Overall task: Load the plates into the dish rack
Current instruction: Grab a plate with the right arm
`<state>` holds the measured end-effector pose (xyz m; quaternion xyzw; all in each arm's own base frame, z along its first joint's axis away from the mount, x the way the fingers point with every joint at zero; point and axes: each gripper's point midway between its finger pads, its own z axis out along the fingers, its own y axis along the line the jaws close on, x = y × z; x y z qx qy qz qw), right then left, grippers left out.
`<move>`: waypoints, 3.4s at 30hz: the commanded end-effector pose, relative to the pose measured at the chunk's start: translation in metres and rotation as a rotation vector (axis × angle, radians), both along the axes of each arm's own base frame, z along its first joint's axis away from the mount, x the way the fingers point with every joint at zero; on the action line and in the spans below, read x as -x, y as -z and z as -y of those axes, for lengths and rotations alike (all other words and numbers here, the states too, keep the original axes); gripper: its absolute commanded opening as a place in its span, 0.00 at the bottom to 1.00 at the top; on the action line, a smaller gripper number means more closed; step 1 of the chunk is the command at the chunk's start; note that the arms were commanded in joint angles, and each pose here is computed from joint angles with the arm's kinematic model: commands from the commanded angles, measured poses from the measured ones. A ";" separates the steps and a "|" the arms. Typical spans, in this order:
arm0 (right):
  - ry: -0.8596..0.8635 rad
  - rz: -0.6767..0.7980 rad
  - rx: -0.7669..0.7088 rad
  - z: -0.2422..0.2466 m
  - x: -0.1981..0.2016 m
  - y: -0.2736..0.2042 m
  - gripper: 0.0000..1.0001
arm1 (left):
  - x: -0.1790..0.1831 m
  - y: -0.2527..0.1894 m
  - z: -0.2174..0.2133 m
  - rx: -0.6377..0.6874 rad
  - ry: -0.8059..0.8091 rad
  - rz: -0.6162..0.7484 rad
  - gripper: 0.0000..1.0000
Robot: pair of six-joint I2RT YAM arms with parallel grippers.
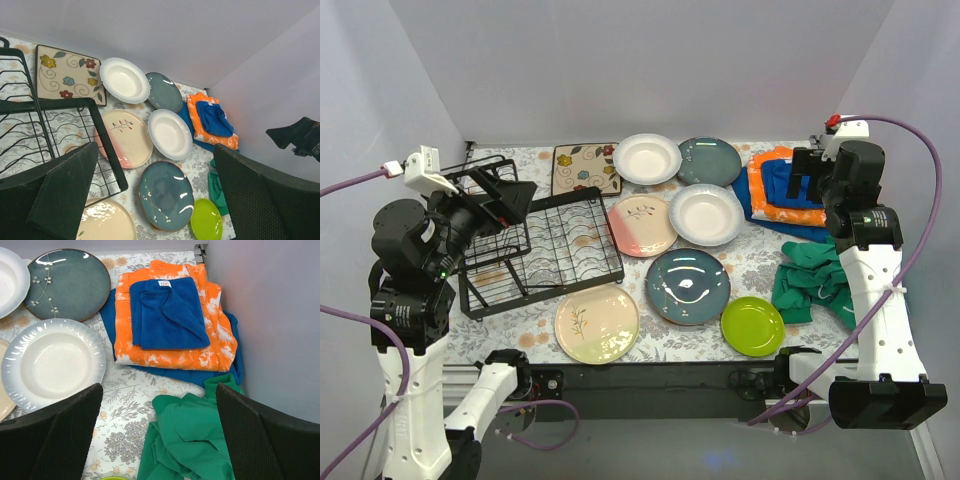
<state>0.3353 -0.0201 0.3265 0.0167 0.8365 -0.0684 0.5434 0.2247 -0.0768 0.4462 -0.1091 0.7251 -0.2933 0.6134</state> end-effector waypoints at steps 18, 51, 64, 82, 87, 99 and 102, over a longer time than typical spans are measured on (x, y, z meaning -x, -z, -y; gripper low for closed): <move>-0.944 0.099 0.134 -0.119 0.042 0.034 0.98 | -0.001 0.016 0.012 -0.007 0.079 -0.050 0.98; -0.952 -0.720 -0.453 -0.143 0.076 0.228 0.84 | 0.006 0.028 0.019 0.006 0.126 -0.083 0.98; -0.871 -0.790 -0.560 -0.148 0.080 0.280 0.75 | 0.003 0.028 0.026 0.041 0.157 -0.103 0.98; -0.840 -0.837 -0.728 -0.169 0.086 0.300 0.39 | -0.002 0.034 0.032 0.091 0.176 -0.141 0.98; -0.838 -0.828 -0.718 -0.168 0.084 0.299 0.19 | -0.002 0.034 0.036 0.095 0.204 -0.152 0.97; -0.988 -0.712 -0.716 -0.173 0.083 0.240 0.01 | 0.002 0.038 0.052 0.109 0.316 -0.163 0.93; -1.009 -0.661 -0.708 -0.173 0.076 0.220 0.01 | 0.003 0.040 0.058 0.113 0.359 -0.166 0.92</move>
